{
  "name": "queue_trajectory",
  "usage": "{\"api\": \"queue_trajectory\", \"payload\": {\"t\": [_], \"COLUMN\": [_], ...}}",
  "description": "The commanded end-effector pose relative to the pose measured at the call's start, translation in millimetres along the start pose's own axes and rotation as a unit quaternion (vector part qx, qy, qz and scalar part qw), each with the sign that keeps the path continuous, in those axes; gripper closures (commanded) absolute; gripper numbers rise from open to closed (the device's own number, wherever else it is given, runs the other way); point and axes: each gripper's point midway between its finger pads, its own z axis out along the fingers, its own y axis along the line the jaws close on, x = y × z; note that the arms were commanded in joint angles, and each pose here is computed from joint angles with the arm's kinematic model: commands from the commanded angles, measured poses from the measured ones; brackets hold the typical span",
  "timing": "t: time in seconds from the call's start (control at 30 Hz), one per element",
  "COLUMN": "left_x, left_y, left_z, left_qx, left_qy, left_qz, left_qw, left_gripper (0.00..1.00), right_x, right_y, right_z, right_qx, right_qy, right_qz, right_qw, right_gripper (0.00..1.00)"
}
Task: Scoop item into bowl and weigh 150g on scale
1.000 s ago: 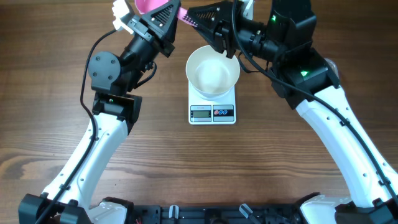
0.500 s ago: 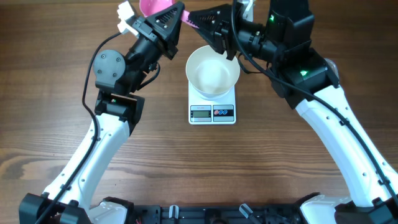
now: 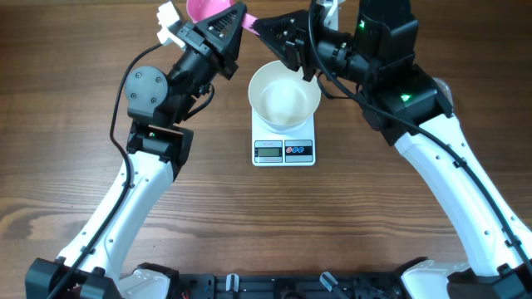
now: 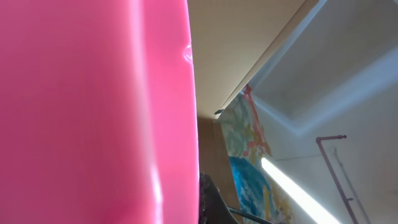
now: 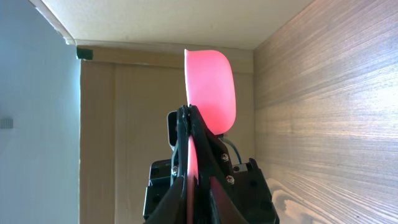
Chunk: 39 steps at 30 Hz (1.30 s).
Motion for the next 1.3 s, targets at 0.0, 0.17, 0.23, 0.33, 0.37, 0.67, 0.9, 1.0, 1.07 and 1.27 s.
{"api": "queue_trajectory", "payload": {"t": [0.0, 0.17, 0.23, 0.33, 0.37, 0.67, 0.9, 1.0, 1.07, 1.27], "left_x": [2.3, 2.5, 2.5, 2.7, 2.7, 2.5, 2.4, 2.4, 2.5, 2.7], "left_y": [-3.4, -3.2, -3.2, -3.2, -3.2, -3.2, -3.2, -3.2, -3.2, -3.1], "left_z": [1.1, 1.0, 1.0, 1.1, 1.1, 1.0, 1.0, 1.0, 1.0, 1.1], "left_qx": [0.004, 0.004, 0.004, 0.004, 0.004, 0.004, 0.004, 0.004, 0.004, 0.004], "left_qy": [0.002, 0.002, 0.002, 0.003, 0.003, 0.002, 0.002, 0.002, 0.002, 0.003], "left_qz": [0.014, 0.015, 0.015, 0.014, 0.014, 0.014, 0.014, 0.014, 0.014, 0.014], "left_qw": [1.000, 1.000, 1.000, 1.000, 1.000, 1.000, 1.000, 1.000, 1.000, 1.000], "left_gripper": [0.96, 0.96, 0.96, 0.96, 0.96, 0.96, 0.96, 0.96, 0.95, 0.95], "right_x": [-7.6, -9.8, -9.7, -9.7, -9.7, -6.3, -1.0, 1.3, 1.2, 2.3], "right_y": [5.4, 4.8, 4.9, 4.9, 4.9, 5.6, 6.6, 7.0, 7.0, 7.3], "right_z": [0.9, 0.7, 0.7, 0.7, 0.7, 0.8, 0.9, 0.9, 0.9, 0.9], "right_qx": [-0.003, -0.001, -0.001, -0.001, -0.001, -0.003, -0.007, -0.008, -0.008, -0.009], "right_qy": [-0.022, -0.028, -0.027, -0.027, -0.027, -0.018, -0.002, 0.004, 0.004, 0.007], "right_qz": [-0.022, -0.042, -0.043, -0.042, -0.042, -0.042, -0.040, -0.040, -0.040, -0.040], "right_qw": [1.000, 0.999, 0.999, 0.999, 0.999, 0.999, 0.999, 0.999, 0.999, 0.999], "right_gripper": [0.84, 0.77, 0.77, 0.78, 0.79, 0.83, 0.84, 0.84, 0.84, 0.85]}}
